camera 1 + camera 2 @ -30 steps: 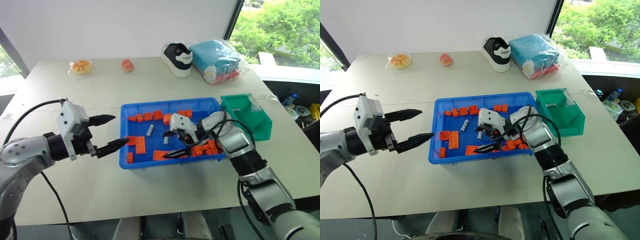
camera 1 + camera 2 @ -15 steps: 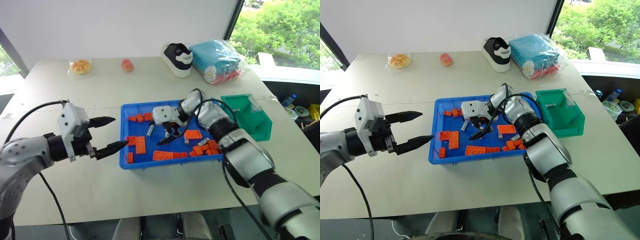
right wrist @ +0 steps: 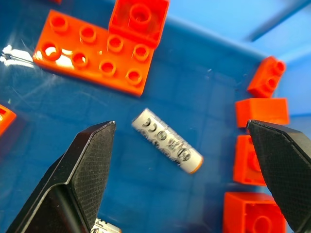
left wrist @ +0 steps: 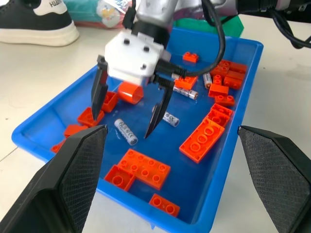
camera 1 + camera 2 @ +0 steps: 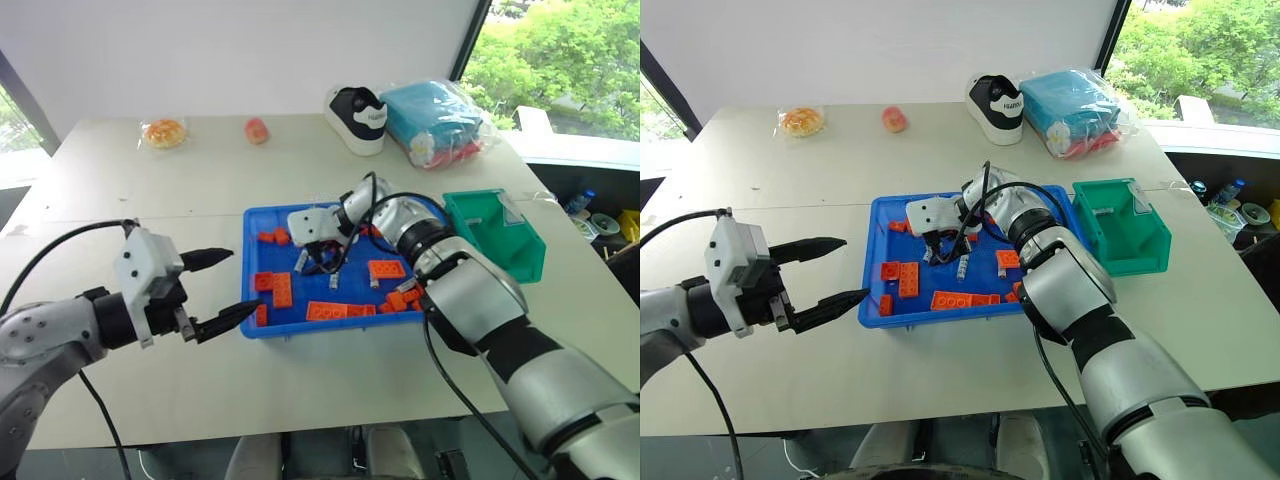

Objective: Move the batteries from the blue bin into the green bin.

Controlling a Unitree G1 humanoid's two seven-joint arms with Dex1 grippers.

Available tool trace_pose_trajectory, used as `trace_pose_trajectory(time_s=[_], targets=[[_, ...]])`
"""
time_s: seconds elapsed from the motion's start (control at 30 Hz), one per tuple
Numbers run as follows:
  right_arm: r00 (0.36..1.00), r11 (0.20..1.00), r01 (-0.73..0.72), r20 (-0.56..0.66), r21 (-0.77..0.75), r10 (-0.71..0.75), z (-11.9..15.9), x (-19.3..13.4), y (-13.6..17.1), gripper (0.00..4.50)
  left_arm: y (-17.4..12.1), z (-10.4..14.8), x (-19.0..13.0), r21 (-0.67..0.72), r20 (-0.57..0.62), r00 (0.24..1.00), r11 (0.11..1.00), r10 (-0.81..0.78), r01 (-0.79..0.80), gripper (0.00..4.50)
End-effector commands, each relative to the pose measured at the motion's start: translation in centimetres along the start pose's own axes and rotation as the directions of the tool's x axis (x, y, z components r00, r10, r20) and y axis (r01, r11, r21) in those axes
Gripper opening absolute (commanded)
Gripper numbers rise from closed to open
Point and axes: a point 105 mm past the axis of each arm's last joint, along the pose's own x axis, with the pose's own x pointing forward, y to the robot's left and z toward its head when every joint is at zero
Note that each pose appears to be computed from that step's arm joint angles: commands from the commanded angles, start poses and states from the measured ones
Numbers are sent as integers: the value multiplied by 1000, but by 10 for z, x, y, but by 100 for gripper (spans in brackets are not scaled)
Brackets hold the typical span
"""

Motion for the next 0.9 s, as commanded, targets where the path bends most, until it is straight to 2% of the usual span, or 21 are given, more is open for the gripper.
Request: trace_pose_trajectory(time_s=[0.03,0.2,0.23,0.27,0.4,0.73,0.9], targets=[[1000,999,18,-13,-40,-19,3,2,-3,444,-2,8,-5,35,5,1000,999,-6,6,450],[1000,1000,6,23,8,-6,7,8,0,444,1,9,-5,38,3,1000,999,-10,9,450],[999,1000,-12,30,13,12,7,8,3,395,1,10,-4,38,5,1000,999,-11,11,450],[999,999,-29,36,15,29,6,9,6,376,1,10,-4,39,7,1000,999,-13,13,450],[996,997,-74,45,31,72,2,9,14,186,4,10,-2,41,10,1000,999,-23,22,450],[979,981,-171,127,89,159,0,0,25,186,12,16,9,59,29,997,996,-68,66,450],[991,990,-99,96,98,89,-5,-8,15,186,14,19,16,69,40,995,994,-89,86,450]])
